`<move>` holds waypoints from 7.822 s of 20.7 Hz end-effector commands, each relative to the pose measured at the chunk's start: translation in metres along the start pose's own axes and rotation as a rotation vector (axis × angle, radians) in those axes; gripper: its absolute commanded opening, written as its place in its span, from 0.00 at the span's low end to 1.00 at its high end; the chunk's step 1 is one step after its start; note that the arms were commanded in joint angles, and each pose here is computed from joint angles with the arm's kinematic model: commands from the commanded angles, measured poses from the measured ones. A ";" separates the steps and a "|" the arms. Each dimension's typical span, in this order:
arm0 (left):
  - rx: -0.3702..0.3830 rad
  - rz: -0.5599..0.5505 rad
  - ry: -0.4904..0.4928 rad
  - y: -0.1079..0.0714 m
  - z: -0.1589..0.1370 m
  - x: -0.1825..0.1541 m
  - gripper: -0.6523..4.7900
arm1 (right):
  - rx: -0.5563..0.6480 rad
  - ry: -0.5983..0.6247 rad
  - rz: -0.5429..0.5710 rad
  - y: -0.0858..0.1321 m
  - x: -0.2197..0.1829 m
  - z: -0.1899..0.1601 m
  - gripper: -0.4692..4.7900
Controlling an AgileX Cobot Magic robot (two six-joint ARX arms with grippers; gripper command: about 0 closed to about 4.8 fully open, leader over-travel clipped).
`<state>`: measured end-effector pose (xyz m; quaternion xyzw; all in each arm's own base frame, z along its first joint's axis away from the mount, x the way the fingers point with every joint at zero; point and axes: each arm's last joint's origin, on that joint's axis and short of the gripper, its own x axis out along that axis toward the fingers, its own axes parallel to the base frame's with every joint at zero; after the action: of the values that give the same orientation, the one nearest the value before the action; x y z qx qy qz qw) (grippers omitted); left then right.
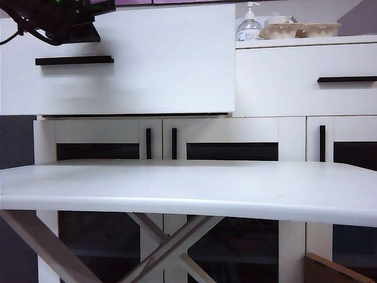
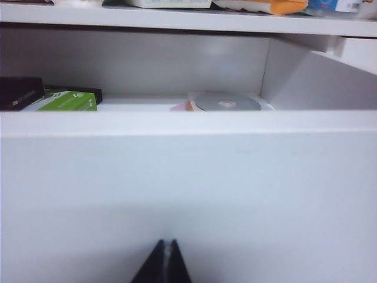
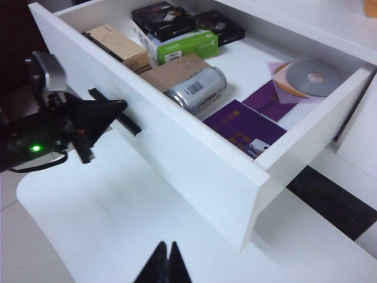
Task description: Pick up a can of beer from the white table, open the left drawer, place the beer inside the drawer, and finally close the drawer.
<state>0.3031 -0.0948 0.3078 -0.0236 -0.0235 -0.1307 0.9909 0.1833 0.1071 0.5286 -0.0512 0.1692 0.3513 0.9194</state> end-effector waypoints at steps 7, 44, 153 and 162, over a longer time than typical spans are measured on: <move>0.003 0.000 -0.035 -0.001 0.007 0.040 0.11 | 0.008 0.019 0.001 0.002 -0.005 -0.002 0.09; 0.006 0.033 -0.038 0.032 0.016 0.180 0.11 | -0.011 0.050 0.011 0.002 -0.005 -0.005 0.09; 0.077 0.240 0.053 0.037 -0.129 -0.229 0.11 | -0.093 -0.222 0.009 0.029 -0.064 -0.244 0.09; 0.115 0.214 0.054 0.037 -0.128 -0.229 0.12 | -0.093 -0.221 0.010 0.029 -0.064 -0.244 0.09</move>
<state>0.0972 -0.0071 0.1642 0.0375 0.0053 -0.0199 0.9991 0.0531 0.0368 0.3208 -0.0558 0.0575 0.3641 0.9279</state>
